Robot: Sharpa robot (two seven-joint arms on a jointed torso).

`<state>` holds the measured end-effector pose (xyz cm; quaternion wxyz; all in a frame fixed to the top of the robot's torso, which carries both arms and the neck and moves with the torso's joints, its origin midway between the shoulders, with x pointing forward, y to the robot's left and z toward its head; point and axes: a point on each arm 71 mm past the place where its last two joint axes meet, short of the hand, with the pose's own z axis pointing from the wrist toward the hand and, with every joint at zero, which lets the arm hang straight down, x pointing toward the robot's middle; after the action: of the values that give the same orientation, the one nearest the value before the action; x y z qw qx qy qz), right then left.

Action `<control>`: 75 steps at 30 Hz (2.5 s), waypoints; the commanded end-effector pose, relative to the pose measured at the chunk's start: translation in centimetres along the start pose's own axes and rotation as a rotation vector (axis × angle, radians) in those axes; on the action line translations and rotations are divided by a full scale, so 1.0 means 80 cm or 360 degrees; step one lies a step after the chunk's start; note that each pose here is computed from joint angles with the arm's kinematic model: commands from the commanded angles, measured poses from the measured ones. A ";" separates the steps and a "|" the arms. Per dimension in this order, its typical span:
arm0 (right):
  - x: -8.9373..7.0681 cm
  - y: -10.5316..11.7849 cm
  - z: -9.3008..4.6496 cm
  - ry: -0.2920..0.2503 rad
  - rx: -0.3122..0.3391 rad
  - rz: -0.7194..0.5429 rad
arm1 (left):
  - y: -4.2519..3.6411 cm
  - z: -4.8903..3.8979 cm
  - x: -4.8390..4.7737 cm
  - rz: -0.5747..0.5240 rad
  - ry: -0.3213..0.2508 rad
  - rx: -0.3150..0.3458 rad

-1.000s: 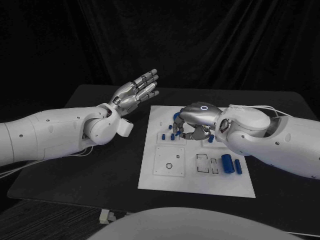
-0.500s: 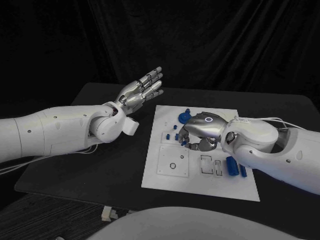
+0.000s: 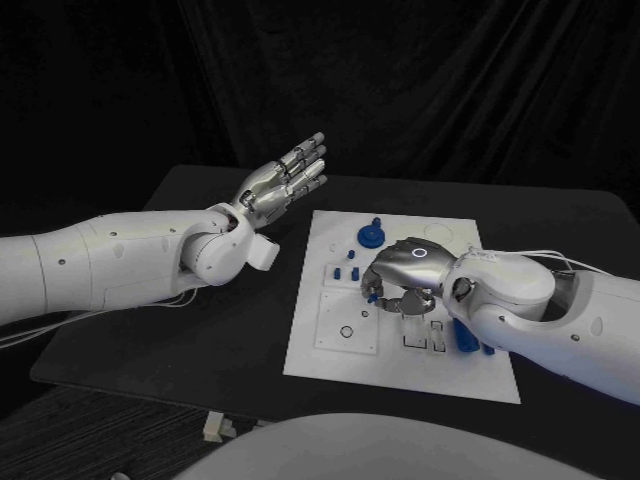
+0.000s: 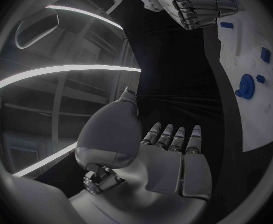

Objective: Assemble the parts on the task board

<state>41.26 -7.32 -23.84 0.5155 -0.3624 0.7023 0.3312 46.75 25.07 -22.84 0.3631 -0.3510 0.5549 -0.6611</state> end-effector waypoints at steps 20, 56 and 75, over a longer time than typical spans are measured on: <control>0.019 0.006 0.007 0.0011 0.0017 0.0020 | -0.0097 -0.001 0.004 -0.0058 0.0039 0.0223; 0.026 0.009 0.013 0.0093 0.0004 0.0021 | -0.0042 0.000 0.004 -0.0073 0.0055 0.0183; 0.029 0.010 0.018 0.0126 0.0004 0.0022 | -0.0036 -0.001 0.004 -0.0083 0.0064 0.0169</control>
<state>40.79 -6.08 -26.13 0.4893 -0.3669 0.7201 0.3278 46.62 24.85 -23.34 0.3404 -0.3497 0.5582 -0.6710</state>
